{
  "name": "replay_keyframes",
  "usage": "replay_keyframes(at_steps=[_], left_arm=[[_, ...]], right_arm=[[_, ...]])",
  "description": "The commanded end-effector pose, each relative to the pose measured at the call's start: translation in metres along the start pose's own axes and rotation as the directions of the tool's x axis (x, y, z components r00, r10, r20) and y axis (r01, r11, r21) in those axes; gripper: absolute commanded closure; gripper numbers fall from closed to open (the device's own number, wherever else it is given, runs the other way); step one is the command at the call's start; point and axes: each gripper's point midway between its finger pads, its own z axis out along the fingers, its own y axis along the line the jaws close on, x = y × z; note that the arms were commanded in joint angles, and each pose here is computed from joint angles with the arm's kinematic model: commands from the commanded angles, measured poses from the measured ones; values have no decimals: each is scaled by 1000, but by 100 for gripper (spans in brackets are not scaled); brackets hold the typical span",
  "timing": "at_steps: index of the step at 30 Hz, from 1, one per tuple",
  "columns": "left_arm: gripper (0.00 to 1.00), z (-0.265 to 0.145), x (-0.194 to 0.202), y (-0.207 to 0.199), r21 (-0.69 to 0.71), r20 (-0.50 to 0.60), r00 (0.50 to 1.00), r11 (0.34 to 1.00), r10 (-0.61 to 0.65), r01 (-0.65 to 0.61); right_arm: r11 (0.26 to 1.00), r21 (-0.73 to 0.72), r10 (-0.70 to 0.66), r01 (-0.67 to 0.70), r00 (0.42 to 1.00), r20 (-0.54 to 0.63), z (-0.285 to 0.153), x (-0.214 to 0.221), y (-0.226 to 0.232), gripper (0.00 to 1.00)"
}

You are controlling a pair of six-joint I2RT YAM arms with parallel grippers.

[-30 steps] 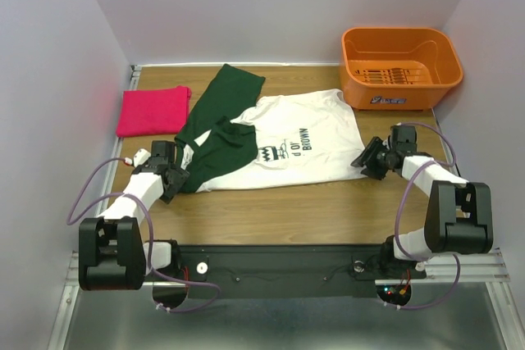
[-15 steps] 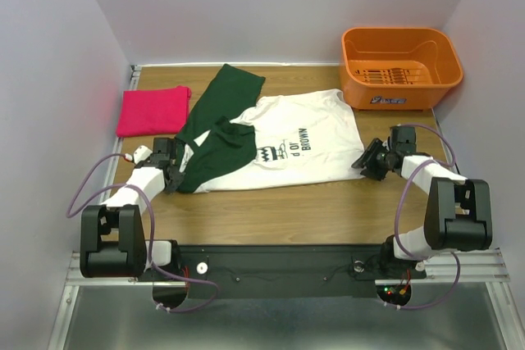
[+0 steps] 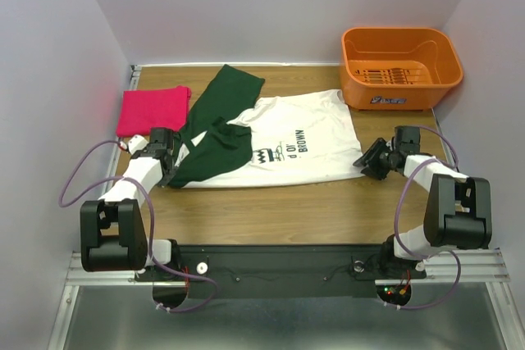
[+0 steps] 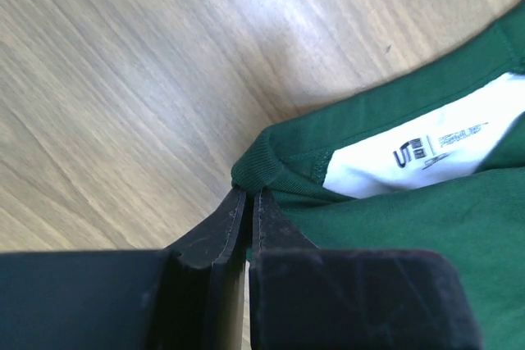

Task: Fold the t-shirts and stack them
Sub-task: Fold the tshirt

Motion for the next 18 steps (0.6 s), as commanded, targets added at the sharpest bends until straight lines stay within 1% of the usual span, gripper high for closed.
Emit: replay_keyframes(at_steps=[1,3,8,10,11,13,14,17,18], left_arm=[[90,8,1,30,-131,2,998,990,58,-58],[89,10,11,27,-117,-43,997,991,58,-63],[85,8,18,24,-104,-88,995,993,53,-63],[80,7,23,25,-96,-103,993,994,51,-61],[74,7,25,25,-91,-108,993,994,47,-57],[69,2,21,24,-74,-88,995,996,35,-42],[61,-1,17,22,-61,-79,996,998,30,-34],[49,-15,5,17,-15,-44,999,1000,22,-22],[42,-24,-3,15,12,-22,1000,1000,18,-18]], right_arm=[[984,175,9,-12,1000,18,3,1,-47,51],[987,163,-3,-1,1000,25,0,0,-44,51],[992,127,-16,11,999,34,-8,-1,-35,50],[993,115,-10,6,999,38,-12,-1,-31,50],[995,102,-15,10,999,48,-16,-4,-27,50],[997,82,-11,6,998,56,-21,-5,-21,50],[998,58,-19,15,996,83,-28,-11,-13,50],[999,22,-34,32,992,121,-39,-20,-1,50],[999,5,-43,42,988,152,-46,-26,5,50]])
